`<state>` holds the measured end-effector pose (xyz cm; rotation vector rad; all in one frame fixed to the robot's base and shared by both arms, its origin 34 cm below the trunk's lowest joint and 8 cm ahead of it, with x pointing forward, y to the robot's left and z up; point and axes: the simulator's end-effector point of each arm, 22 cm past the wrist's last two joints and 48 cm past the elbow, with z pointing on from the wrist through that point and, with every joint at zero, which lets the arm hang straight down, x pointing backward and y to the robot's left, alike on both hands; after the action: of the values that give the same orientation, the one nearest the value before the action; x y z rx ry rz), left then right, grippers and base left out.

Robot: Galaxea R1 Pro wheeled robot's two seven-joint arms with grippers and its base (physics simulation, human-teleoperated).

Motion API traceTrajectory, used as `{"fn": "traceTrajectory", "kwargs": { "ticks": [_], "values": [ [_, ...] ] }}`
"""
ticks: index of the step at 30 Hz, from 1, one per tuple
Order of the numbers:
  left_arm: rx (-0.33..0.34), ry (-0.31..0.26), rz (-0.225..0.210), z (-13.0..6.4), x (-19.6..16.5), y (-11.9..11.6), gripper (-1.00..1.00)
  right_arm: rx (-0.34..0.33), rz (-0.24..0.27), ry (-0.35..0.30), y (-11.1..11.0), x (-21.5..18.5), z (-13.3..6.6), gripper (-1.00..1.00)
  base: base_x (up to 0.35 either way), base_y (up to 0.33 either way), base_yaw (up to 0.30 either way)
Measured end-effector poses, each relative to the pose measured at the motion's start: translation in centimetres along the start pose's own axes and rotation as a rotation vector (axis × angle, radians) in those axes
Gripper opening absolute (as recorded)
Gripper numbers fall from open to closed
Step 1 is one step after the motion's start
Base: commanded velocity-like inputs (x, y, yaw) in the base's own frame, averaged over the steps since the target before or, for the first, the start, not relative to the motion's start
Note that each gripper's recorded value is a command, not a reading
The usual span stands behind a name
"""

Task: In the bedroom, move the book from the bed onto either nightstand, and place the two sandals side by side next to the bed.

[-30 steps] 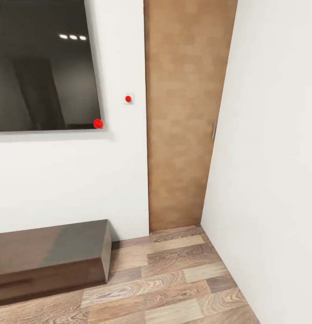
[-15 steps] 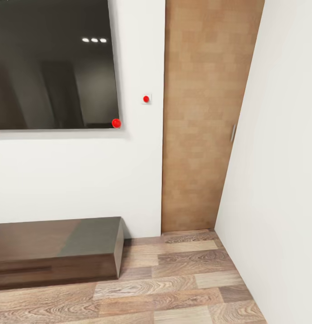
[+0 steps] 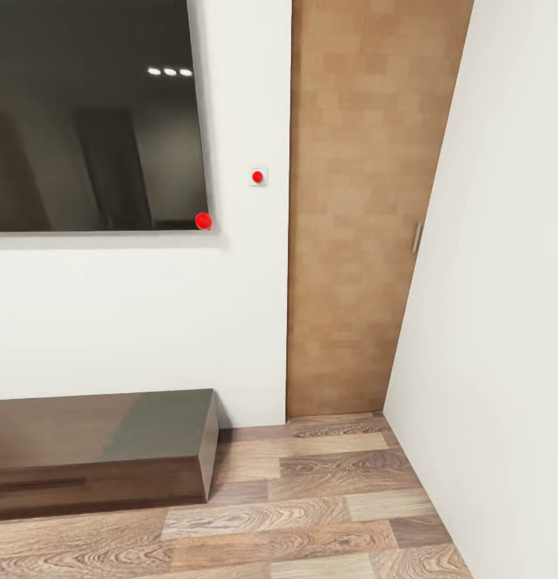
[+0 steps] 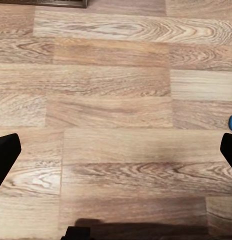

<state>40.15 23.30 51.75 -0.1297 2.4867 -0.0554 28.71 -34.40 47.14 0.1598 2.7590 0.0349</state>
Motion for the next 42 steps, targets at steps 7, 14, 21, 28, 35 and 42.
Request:
{"fn": "traceTrajectory", "kwargs": {
  "ticks": [7, 14, 21, 28, 35, 42],
  "values": [
    [-0.001, 0.000, 0.000, 0.0, 0.0, 0.0, 1.00, -0.001, -0.004, 0.002, 0.0, 0.1, 0.0, 1.00, 0.000, 0.000, 0.000],
    [-0.001, -0.006, 0.005, 0.0, -0.3, 0.2, 1.00, -0.002, -0.005, 0.005, 0.0, 0.2, 0.0, 1.00, 0.000, 0.000, 0.000],
    [0.119, -0.082, 0.020, 0.2, -5.0, -2.2, 1.00, -0.002, -0.005, 0.006, -0.2, 0.2, 0.0, 1.00, 0.000, 0.000, 0.000],
    [0.430, -0.098, 0.095, -2.0, -9.8, -5.2, 1.00, -0.008, -0.024, -0.063, -0.1, -3.9, 0.0, 1.00, 0.000, 0.000, 0.000],
    [0.510, -0.101, 0.072, -3.1, -10.6, -3.9, 1.00, -0.023, -0.037, -0.105, 1.0, -13.7, -1.7, 1.00, 0.000, 0.000, 0.000],
    [0.410, -0.185, -0.091, -3.1, -13.4, 1.9, 1.00, -0.014, -0.068, -0.084, 1.7, -18.5, -4.3, 1.00, 0.000, 0.000, 0.000]
  ]
}}
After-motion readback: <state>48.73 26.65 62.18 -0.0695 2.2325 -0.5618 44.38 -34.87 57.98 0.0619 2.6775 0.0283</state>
